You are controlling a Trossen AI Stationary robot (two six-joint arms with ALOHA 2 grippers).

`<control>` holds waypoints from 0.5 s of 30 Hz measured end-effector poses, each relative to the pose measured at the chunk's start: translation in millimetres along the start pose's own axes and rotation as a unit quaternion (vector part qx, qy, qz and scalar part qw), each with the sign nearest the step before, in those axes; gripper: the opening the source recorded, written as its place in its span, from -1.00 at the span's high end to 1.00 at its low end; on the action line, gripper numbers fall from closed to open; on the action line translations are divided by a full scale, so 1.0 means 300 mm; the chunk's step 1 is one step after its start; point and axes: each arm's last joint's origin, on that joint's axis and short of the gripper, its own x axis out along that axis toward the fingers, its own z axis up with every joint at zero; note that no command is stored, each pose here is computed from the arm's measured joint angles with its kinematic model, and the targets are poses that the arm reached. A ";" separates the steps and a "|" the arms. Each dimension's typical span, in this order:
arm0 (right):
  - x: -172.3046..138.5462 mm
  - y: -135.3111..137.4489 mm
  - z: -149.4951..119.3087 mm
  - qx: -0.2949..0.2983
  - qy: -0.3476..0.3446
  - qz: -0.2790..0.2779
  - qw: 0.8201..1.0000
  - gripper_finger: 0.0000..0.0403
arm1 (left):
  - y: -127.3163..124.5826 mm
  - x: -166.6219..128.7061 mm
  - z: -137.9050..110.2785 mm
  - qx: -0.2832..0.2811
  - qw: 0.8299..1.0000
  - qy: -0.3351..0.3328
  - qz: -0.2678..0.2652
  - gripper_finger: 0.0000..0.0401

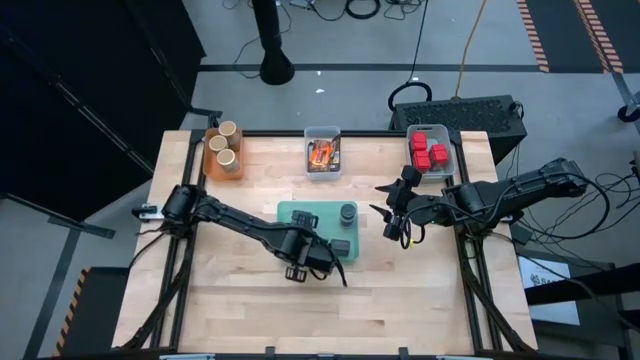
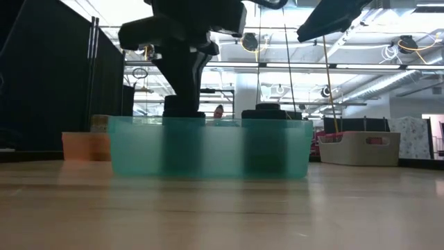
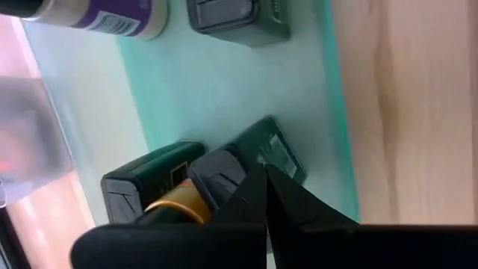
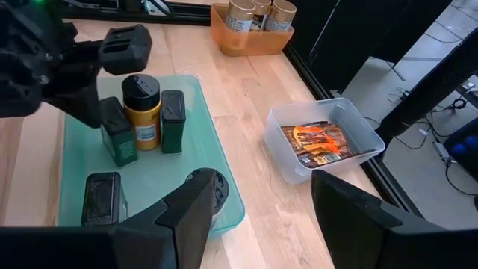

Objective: Sort spices by type
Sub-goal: Put the black spice can into the green bin

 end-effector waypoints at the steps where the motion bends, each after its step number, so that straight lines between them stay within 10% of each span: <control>1: 0.000 0.000 0.000 0.000 0.000 0.000 1.000 -0.04 | 0.000 0.000 0.000 0.000 1.000 0.001 -0.002 1.00; 15: -0.006 0.027 0.003 -0.004 -0.010 0.016 1.000 -0.04 | -0.119 -0.351 -0.112 0.035 0.990 -0.137 0.027 1.00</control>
